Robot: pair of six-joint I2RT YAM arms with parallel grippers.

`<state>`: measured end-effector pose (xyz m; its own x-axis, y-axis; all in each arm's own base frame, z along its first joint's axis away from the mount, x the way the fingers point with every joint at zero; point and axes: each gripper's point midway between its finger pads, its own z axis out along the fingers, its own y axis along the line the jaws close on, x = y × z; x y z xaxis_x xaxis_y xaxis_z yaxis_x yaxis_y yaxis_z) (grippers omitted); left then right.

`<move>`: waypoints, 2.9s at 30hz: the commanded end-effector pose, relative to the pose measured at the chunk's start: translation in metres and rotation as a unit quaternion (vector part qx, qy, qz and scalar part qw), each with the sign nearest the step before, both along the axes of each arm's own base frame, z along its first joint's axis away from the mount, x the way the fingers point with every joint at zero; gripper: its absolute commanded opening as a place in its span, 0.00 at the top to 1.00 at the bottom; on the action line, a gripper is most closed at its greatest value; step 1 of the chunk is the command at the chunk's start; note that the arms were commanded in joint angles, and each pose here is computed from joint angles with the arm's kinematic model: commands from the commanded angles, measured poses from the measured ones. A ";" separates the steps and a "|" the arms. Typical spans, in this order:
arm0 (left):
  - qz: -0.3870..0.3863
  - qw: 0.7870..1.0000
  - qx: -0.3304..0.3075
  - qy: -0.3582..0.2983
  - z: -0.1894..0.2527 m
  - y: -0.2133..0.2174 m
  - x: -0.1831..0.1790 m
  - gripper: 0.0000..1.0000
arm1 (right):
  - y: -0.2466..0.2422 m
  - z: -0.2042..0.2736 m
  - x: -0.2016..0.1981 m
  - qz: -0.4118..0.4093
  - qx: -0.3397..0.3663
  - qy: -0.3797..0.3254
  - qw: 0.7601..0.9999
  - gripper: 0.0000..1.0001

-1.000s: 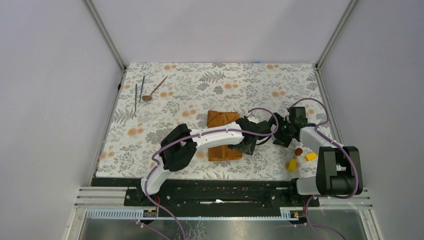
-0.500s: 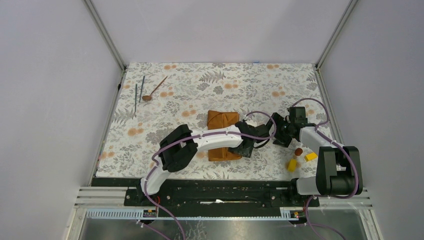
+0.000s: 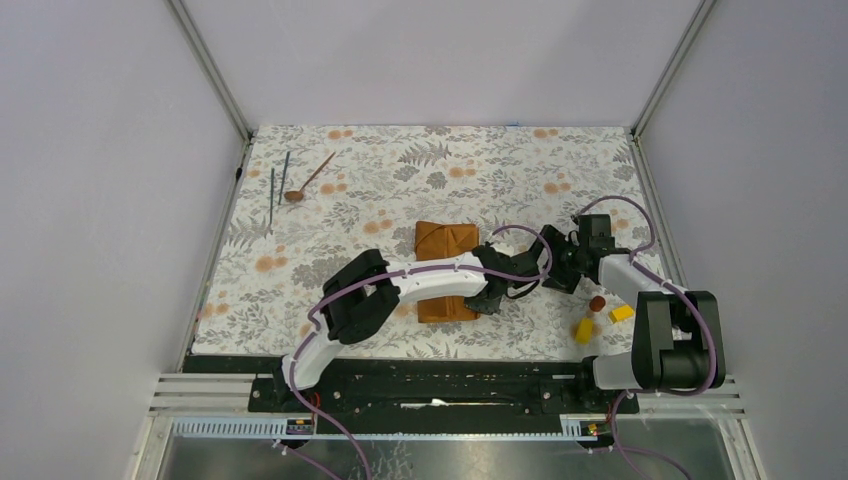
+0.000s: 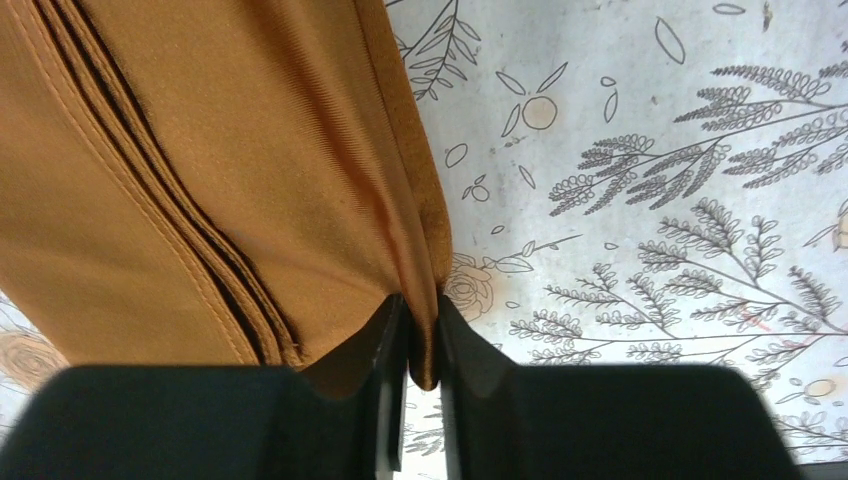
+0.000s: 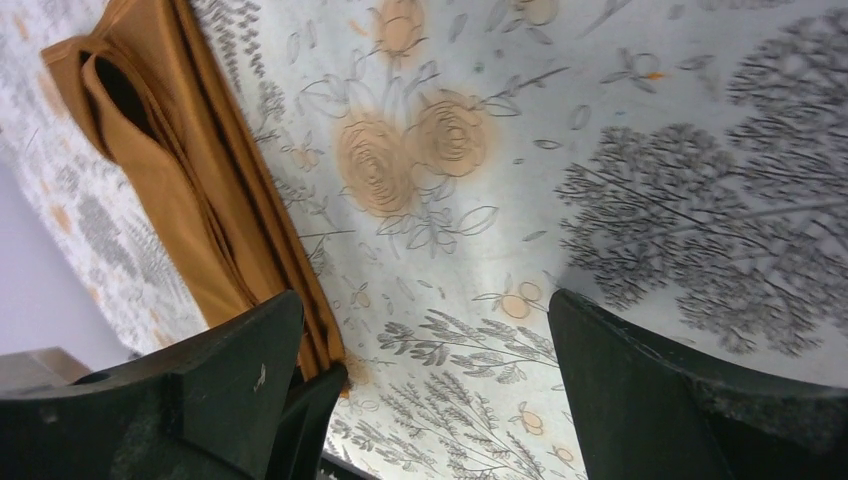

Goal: Fold the napkin into a case and place the utensils inside
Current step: Pick up the 2/3-rectangle-folded napkin at the center of the board.

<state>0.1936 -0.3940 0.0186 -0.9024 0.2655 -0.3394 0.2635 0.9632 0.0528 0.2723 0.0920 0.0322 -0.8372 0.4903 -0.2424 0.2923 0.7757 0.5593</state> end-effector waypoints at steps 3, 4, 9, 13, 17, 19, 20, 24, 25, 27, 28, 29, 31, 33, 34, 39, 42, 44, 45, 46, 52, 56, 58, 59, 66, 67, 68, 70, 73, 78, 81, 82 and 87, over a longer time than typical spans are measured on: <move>0.004 1.000 -0.016 -0.014 0.021 0.008 0.008 0.93 | 0.031 0.006 -0.001 0.061 0.094 -0.022 0.993 0.00; 0.006 0.999 -0.028 -0.017 0.027 0.008 0.010 0.95 | 0.036 0.010 0.003 0.063 0.112 -0.033 0.991 0.00; 0.020 0.997 -0.065 -0.020 0.046 0.019 0.015 1.00 | 0.064 0.014 0.012 0.078 0.188 -0.040 0.978 0.00; 0.021 0.997 -0.077 -0.023 0.053 0.024 0.015 1.00 | 0.092 0.014 0.020 0.088 0.225 -0.038 0.970 0.00; 0.018 0.996 -0.082 -0.024 0.057 0.025 0.015 1.00 | 0.116 0.008 0.029 0.095 0.232 -0.030 0.968 0.00; 0.018 0.996 -0.083 -0.025 0.058 0.025 0.015 1.00 | 0.126 0.004 0.033 0.095 0.238 -0.024 0.966 0.00; 0.018 0.996 -0.082 -0.026 0.058 0.026 0.015 1.00 | 0.127 0.001 0.035 0.090 0.239 -0.022 0.967 0.00; 0.018 0.996 -0.086 -0.027 0.061 0.026 0.015 1.00 | 0.126 -0.014 0.043 0.072 0.228 -0.015 0.971 0.04; 0.018 0.996 -0.086 -0.027 0.061 0.026 0.015 1.00 | 0.126 -0.017 0.045 0.070 0.225 -0.014 0.972 0.07; 0.018 0.995 -0.090 -0.027 0.062 0.025 0.015 1.00 | 0.126 -0.020 0.050 0.069 0.224 -0.017 0.972 0.13; 0.017 0.995 -0.093 -0.025 0.061 0.024 0.014 1.00 | 0.127 -0.022 0.052 0.069 0.224 -0.016 0.972 0.16; 0.016 0.995 -0.096 -0.025 0.062 0.022 0.014 1.00 | 0.128 -0.021 0.054 0.069 0.225 -0.020 0.972 0.20; 0.015 0.995 -0.096 -0.025 0.062 0.021 0.014 1.00 | 0.128 -0.020 0.060 0.067 0.223 -0.027 0.972 0.26; 0.013 0.995 -0.097 -0.024 0.061 0.021 0.014 1.00 | 0.129 -0.020 0.066 0.067 0.222 -0.032 0.972 0.29; 0.013 0.995 -0.097 -0.024 0.061 0.020 0.014 1.00 | 0.129 -0.020 0.069 0.067 0.222 -0.033 0.972 0.32; 0.013 0.995 -0.101 -0.024 0.063 0.020 0.014 1.00 | 0.132 -0.020 0.074 0.068 0.228 -0.036 0.971 0.40; 0.011 0.994 -0.106 -0.021 0.062 0.018 0.013 1.00 | 0.132 -0.022 0.076 0.066 0.229 -0.042 0.970 0.47; 0.009 0.994 -0.110 -0.018 0.061 0.016 0.012 1.00 | 0.132 -0.024 0.078 0.065 0.228 -0.046 0.970 0.55; 0.007 0.994 -0.111 -0.016 0.059 0.015 0.011 1.00 | 0.132 -0.024 0.080 0.065 0.228 -0.051 0.970 0.61; 0.006 0.993 -0.114 -0.013 0.058 0.014 0.011 1.00 | 0.132 -0.024 0.082 0.064 0.227 -0.055 0.970 0.67; -0.020 0.990 -0.139 0.019 0.052 -0.003 0.002 0.90 | 0.135 -0.016 0.088 0.068 0.244 -0.084 0.964 1.00; -0.040 0.980 -0.191 0.036 0.065 -0.019 -0.003 0.57 | 0.136 -0.013 0.091 0.073 0.246 -0.090 0.962 1.00; -0.047 0.971 -0.230 0.046 0.079 -0.023 -0.003 0.45 | 0.136 -0.013 0.090 0.077 0.247 -0.089 0.962 1.00; -0.047 0.965 -0.254 0.048 0.091 -0.023 0.000 0.42 | 0.135 -0.014 0.090 0.077 0.244 -0.088 0.963 1.00; 0.035 0.931 -0.362 0.023 0.122 0.043 0.060 0.47 | 0.130 -0.018 0.090 0.081 0.213 -0.089 0.970 1.00; 0.052 0.927 -0.370 0.029 0.112 0.057 0.069 0.55 | 0.129 -0.018 0.091 0.081 0.209 -0.090 0.970 1.00; 0.066 0.921 -0.382 0.030 0.108 0.066 0.079 0.63 | 0.130 -0.018 0.091 0.082 0.206 -0.087 0.971 1.00; 0.083 0.913 -0.399 0.033 0.099 0.078 0.096 0.75 | 0.129 -0.018 0.091 0.082 0.199 -0.087 0.973 1.00; 0.087 0.911 -0.402 0.028 0.085 0.079 0.115 0.86 | 0.128 -0.019 0.092 0.083 0.184 -0.084 0.976 1.00; 0.119 0.916 -0.382 0.011 0.056 0.084 0.137 0.92 | 0.128 -0.016 0.094 0.087 0.167 -0.082 0.979 1.00; 0.142 0.924 -0.355 0.014 0.032 0.091 0.140 0.95 | 0.129 -0.012 0.095 0.092 0.149 -0.083 0.981 1.00; 0.151 0.927 -0.344 0.018 0.022 0.094 0.139 0.96 | 0.129 -0.010 0.096 0.094 0.141 -0.085 0.982 1.00; 0.186 0.930 -0.315 0.041 -0.018 0.105 0.132 0.99 | 0.131 -0.003 0.101 0.100 0.090 -0.090 0.987 1.00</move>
<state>0.3218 -0.2964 0.0236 -0.9343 -0.2564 -0.2475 -0.0690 0.8114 -0.5803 0.3607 0.2228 0.0113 -0.8917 0.3999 -0.2122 0.0824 0.6044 0.7924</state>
